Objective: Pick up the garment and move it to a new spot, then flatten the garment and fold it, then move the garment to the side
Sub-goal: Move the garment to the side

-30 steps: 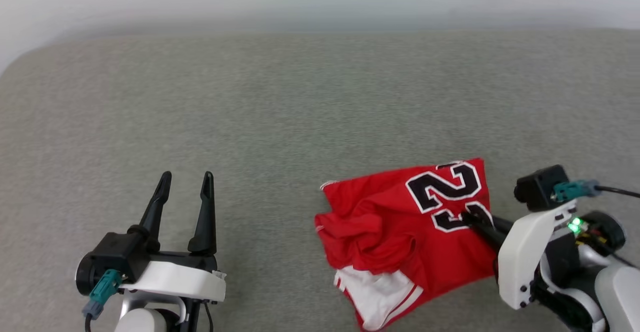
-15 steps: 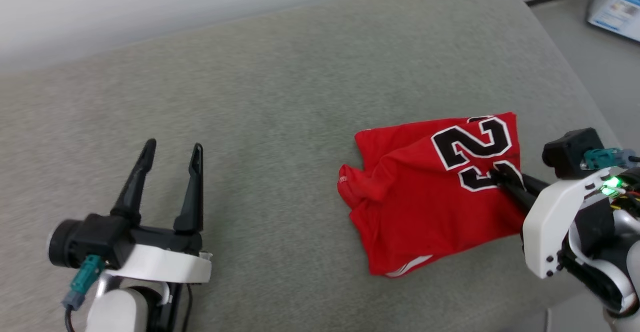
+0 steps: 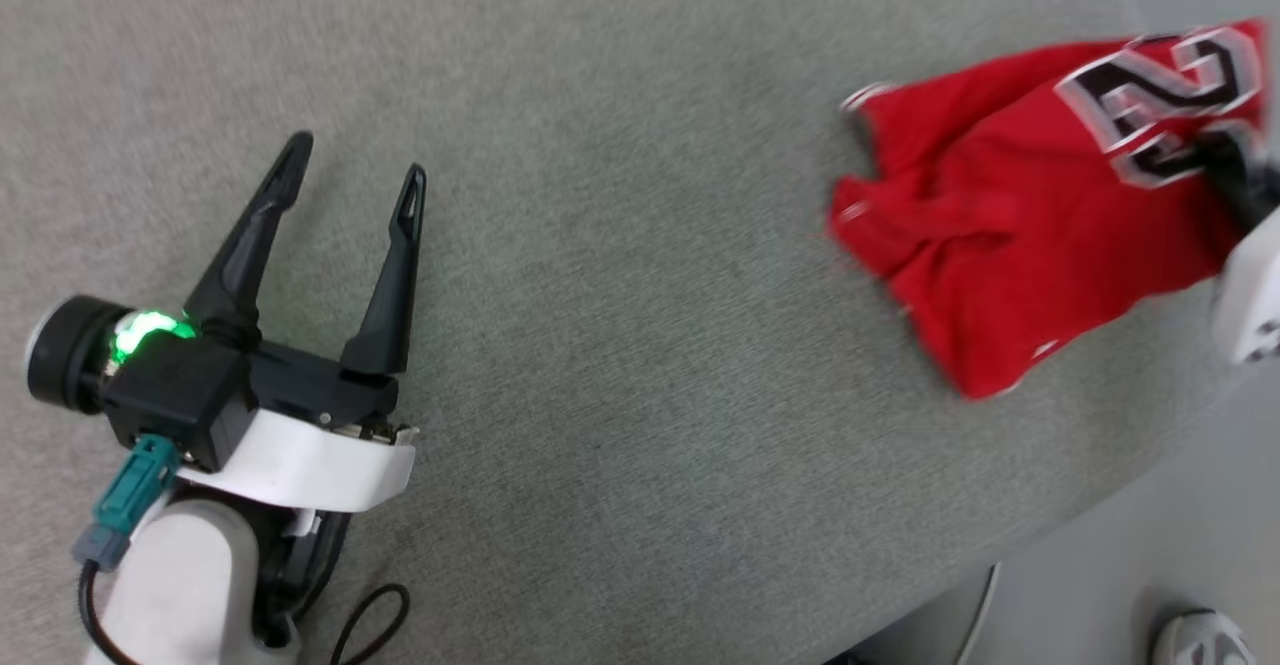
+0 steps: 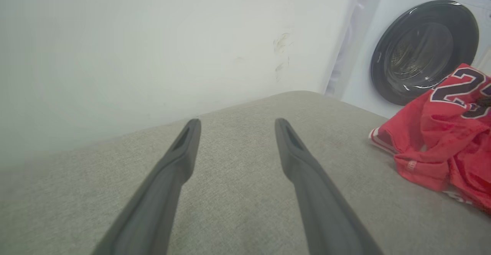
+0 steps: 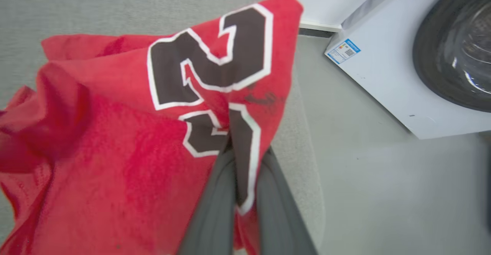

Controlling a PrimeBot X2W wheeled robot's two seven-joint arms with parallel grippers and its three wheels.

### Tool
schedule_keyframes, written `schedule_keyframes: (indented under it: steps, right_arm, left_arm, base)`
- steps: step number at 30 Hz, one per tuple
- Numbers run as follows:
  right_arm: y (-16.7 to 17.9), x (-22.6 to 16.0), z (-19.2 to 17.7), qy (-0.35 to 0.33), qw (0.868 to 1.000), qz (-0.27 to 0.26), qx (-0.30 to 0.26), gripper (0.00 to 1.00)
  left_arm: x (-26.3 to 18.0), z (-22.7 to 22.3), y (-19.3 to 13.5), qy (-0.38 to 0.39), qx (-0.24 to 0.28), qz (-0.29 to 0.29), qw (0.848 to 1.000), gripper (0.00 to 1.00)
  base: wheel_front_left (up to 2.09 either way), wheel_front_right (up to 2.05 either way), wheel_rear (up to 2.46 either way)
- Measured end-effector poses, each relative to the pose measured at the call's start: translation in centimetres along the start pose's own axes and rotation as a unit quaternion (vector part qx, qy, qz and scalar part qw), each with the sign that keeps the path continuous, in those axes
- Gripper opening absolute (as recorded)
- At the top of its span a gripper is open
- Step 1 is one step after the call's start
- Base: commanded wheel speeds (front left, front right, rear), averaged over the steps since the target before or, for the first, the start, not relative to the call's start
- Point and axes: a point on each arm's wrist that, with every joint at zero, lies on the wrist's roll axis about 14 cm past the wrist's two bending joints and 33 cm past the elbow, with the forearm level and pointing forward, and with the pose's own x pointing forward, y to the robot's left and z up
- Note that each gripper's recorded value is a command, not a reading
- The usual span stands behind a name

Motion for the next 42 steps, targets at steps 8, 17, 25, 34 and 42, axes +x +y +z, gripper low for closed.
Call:
schedule_keyframes:
  steps: [8, 17, 25, 34, 42]
  right_arm:
    - [-6.0, 4.4, 0.0, 0.013, 0.995, -0.095, -0.018, 0.0]
    - [-6.4, 9.0, -3.0, 0.043, 0.99, -0.132, 0.003, 0.23]
    - [-7.1, 9.3, -4.8, 0.02, 0.986, -0.162, 0.033, 1.0]
    - [-9.3, 7.2, -2.0, -0.079, 0.977, -0.193, 0.04, 1.0]
    - [-6.2, 5.0, -1.7, -0.141, 0.976, -0.151, 0.073, 1.0]
  left_arm:
    - [0.4, -2.0, 1.5, 0.008, -0.005, -0.009, 1.0, 1.0]
    - [0.2, -4.2, 3.4, 0.022, -0.002, -0.003, 1.0, 1.0]
    - [-0.4, -4.3, 4.0, 0.023, 0.0, 0.007, 1.0, 1.0]
    - [-1.3, -2.1, 3.5, 0.006, -0.003, 0.026, 1.0, 1.0]
    - [-4.2, 0.2, 3.1, 0.008, -0.003, 0.072, 0.997, 1.0]
  base:
    - [0.0, 0.0, 0.0]
    - [0.0, 0.0, 0.0]
    - [0.0, 0.0, 0.0]
    - [0.0, 0.0, 0.0]
    - [0.0, 0.0, 0.0]
